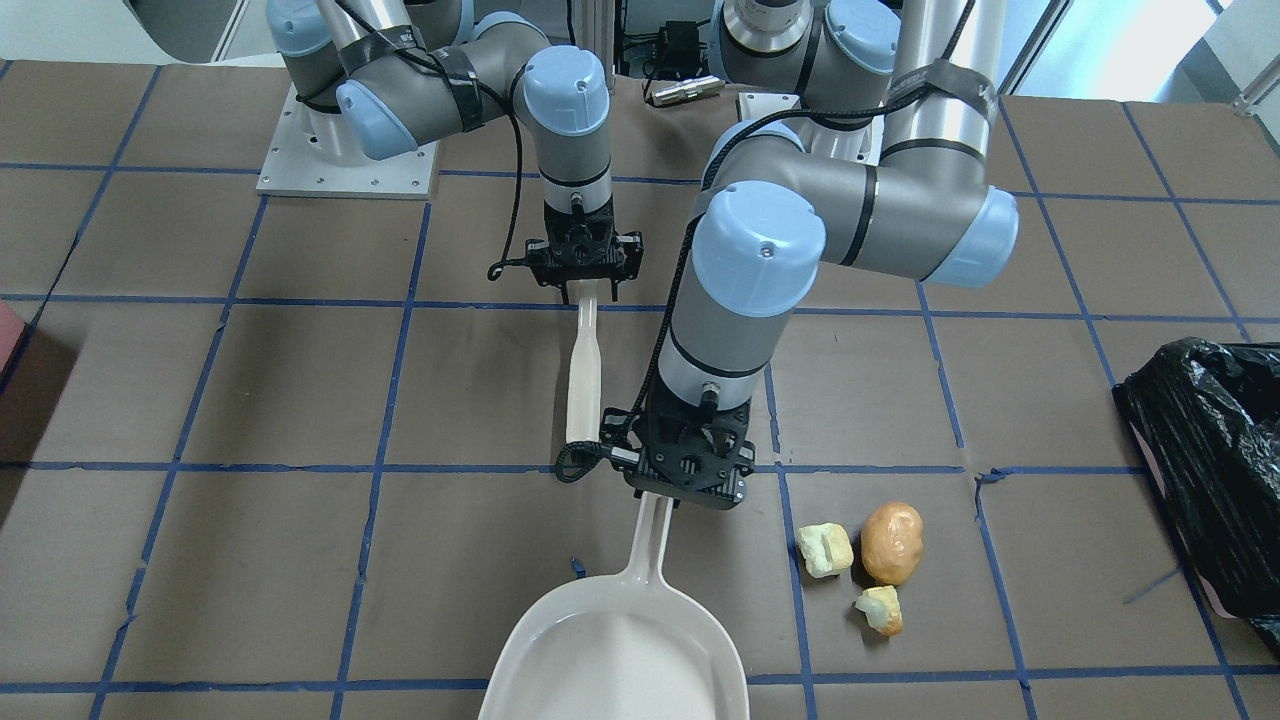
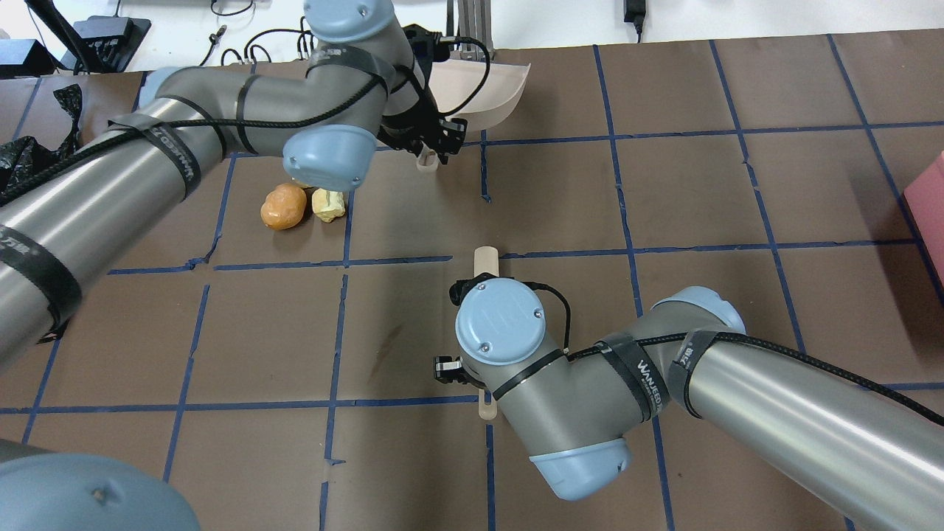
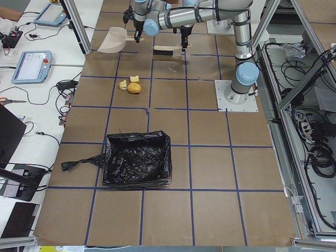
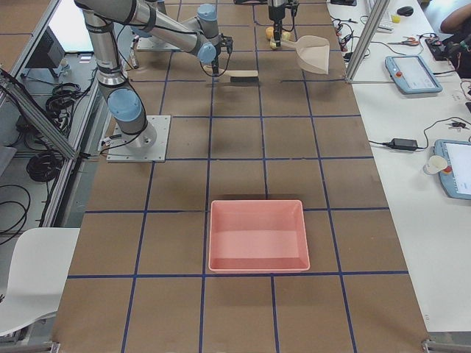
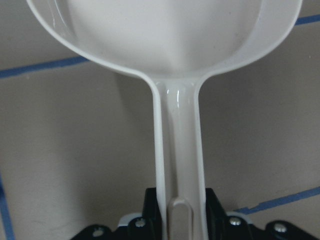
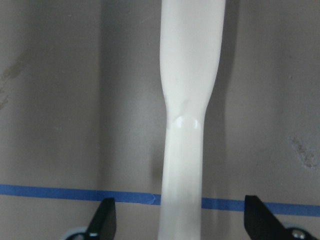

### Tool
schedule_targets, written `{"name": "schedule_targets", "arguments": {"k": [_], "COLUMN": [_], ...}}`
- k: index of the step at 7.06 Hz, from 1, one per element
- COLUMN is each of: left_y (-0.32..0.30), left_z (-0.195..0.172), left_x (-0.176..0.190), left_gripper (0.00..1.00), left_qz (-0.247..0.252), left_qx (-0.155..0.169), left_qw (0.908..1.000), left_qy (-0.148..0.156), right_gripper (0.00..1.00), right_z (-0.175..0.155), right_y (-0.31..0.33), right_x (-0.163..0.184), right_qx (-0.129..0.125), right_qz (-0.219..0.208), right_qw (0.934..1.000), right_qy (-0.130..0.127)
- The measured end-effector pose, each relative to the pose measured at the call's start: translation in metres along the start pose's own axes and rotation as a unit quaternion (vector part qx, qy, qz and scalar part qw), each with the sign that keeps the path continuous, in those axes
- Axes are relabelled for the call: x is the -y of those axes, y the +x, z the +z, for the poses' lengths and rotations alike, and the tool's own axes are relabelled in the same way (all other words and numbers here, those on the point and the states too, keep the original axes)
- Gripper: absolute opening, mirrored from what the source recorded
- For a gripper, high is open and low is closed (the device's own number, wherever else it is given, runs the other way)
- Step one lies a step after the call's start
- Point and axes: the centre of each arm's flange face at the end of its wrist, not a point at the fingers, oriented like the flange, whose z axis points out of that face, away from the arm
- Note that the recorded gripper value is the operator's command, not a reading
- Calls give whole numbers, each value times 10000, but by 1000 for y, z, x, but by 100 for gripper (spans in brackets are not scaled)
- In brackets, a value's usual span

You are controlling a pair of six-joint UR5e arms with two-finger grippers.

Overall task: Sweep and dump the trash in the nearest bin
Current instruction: 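Lift the dustpan toward the potato with the left gripper while the right lifts the brush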

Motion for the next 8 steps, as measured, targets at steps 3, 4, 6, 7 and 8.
{"name": "schedule_targets", "arguments": {"k": [3,4,6,7,8], "left_y": [-95,-121,-187,-218,-251], "left_z": [-39,-53,-83,-93,-102], "left_x": [-5,-11,-33,-46,-63], "left_gripper": [3,3,3,3,3], "left_qz": [749,957,1261,1406,1669], "left_qx": [37,22,-80,-186,-299], "left_qw": [9968,9947,9898,9866,9812], "left_qy": [-277,-372,-653,-805,-917], "right_gripper": [7,4,3,3,3], "right_z": [-2,-2,-5,-11,-23], "right_y": [0,0,1,1,1], "right_x": [1,1,5,12,28], "right_qx": [12,14,19,13,-22], "right_qz": [-35,-39,-52,-40,22], "right_qw": [10000,10000,10000,9999,9997], "right_qy": [23,26,66,150,251]}}
